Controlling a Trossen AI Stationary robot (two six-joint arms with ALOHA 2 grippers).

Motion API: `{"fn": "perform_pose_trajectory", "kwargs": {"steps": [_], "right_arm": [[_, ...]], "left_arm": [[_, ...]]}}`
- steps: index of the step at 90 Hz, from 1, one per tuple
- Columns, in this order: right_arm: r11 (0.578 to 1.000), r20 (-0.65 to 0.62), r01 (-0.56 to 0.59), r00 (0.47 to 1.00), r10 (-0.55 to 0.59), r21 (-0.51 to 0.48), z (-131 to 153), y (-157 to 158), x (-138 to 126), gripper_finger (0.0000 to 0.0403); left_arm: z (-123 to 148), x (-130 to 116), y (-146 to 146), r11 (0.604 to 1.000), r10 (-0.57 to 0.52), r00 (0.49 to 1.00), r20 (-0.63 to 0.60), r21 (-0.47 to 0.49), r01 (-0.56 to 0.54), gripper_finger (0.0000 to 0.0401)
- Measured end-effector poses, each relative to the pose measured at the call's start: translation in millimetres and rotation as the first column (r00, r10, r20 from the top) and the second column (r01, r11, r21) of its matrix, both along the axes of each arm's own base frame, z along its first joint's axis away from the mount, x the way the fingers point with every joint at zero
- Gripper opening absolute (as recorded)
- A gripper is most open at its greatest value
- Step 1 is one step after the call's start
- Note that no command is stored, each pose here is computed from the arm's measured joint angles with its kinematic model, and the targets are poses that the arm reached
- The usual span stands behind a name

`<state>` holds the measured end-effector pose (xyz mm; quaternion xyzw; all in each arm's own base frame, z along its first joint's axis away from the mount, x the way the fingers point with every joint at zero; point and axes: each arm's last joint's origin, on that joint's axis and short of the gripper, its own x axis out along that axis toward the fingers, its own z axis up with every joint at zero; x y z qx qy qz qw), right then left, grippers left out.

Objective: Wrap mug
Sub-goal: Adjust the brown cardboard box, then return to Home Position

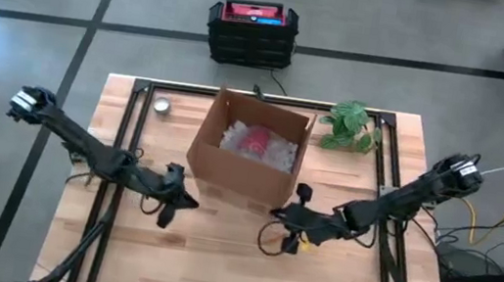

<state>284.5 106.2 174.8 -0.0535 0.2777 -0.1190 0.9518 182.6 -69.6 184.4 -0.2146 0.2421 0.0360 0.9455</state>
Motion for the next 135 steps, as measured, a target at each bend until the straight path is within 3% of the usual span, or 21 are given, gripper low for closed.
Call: {"fn": "perform_pose_trajectory", "kwargs": {"steps": [26, 52, 95, 114, 125, 135], "right_arm": [[0.988, -0.066, 0.102, 0.992, -0.110, -0.112, -2.7, -49.5, 11.9, 0.0000], [0.972, -0.086, 0.178, 0.977, -0.193, -0.154, -2.9, -85.2, 16.8, 0.0000], [0.960, -0.099, 0.186, 0.973, -0.210, -0.211, 6.0, -118.2, 16.0, 0.0000], [0.991, -0.084, 0.099, 0.991, -0.106, -0.087, 15.7, -136.6, 12.5, 0.0000], [1.000, -0.001, 0.015, 1.000, -0.015, 0.028, 33.8, -129.0, 7.5, 0.0000], [0.985, 0.063, -0.109, 0.993, 0.101, 0.135, 54.9, -114.0, -4.8, 0.0000]], "left_arm": [[-14.6, 15.0, 15.2, 0.987, 0.142, 0.989, -0.034, 0.083, -0.138, 0.0000], [-15.6, 19.7, 60.4, 0.938, 0.296, 0.953, -0.060, 0.207, -0.278, 0.0000], [-13.8, 20.1, 101.3, 0.910, 0.349, 0.935, -0.059, 0.261, -0.323, 0.0000], [-9.4, 18.6, 111.3, 0.931, 0.304, 0.952, -0.033, 0.224, -0.289, 0.0000], [10.8, 16.5, 94.3, 0.972, 0.164, 0.982, 0.097, 0.156, -0.178, 0.0000], [31.2, 5.3, 70.2, 0.984, 0.043, 0.978, 0.206, 0.161, -0.077, 0.0000]]}}
